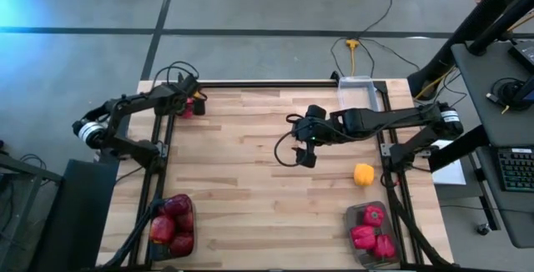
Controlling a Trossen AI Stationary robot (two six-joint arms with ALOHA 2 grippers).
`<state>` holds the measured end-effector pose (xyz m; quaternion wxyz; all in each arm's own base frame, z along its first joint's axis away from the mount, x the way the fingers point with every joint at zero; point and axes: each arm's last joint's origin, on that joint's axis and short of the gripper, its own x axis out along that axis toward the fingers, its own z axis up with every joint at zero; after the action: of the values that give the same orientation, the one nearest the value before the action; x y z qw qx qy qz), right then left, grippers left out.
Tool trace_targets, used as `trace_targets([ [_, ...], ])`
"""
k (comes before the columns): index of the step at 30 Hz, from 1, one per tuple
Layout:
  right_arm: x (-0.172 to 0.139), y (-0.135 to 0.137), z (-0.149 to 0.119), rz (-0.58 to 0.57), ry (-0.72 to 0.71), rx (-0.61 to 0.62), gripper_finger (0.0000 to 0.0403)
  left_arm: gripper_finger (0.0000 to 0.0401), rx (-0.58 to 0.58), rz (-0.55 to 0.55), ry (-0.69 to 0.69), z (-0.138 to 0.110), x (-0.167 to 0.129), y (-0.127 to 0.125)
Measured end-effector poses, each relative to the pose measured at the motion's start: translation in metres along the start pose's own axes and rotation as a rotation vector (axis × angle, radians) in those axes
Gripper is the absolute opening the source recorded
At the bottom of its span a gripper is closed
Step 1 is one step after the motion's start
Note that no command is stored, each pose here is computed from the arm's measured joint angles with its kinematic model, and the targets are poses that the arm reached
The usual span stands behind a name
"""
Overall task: Sort produce into baskets
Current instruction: Put the red bell pepper into the right black bin
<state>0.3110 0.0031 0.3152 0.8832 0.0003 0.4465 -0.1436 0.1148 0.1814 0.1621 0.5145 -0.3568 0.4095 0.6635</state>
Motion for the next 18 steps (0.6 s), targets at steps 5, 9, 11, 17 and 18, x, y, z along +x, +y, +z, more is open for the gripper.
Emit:
trace_targets([
  [5, 0.0, 0.0, 0.001, 0.002, -0.011, 0.003, 0.0364, 0.0396, 0.026, 0.01, 0.057, -0.003, 0.011, -0.005],
  [9, 0.0, 0.001, 0.002, 0.003, -0.023, -0.006, 0.0364, 0.0378, 0.041, 0.042, 0.061, -0.004, 0.017, -0.007],
  [11, 0.0, 0.001, 0.002, 0.003, -0.023, -0.014, 0.0364, 0.0358, 0.047, 0.053, 0.05, -0.005, 0.018, -0.008],
  [17, 0.0, 0.001, 0.002, 0.001, -0.023, -0.026, 0.0364, 0.0298, 0.039, 0.03, 0.018, -0.007, 0.016, -0.006],
  [18, 0.0, 0.001, 0.002, 0.001, -0.023, -0.027, 0.0364, 0.0292, 0.051, 0.028, 0.018, -0.008, 0.015, -0.006],
])
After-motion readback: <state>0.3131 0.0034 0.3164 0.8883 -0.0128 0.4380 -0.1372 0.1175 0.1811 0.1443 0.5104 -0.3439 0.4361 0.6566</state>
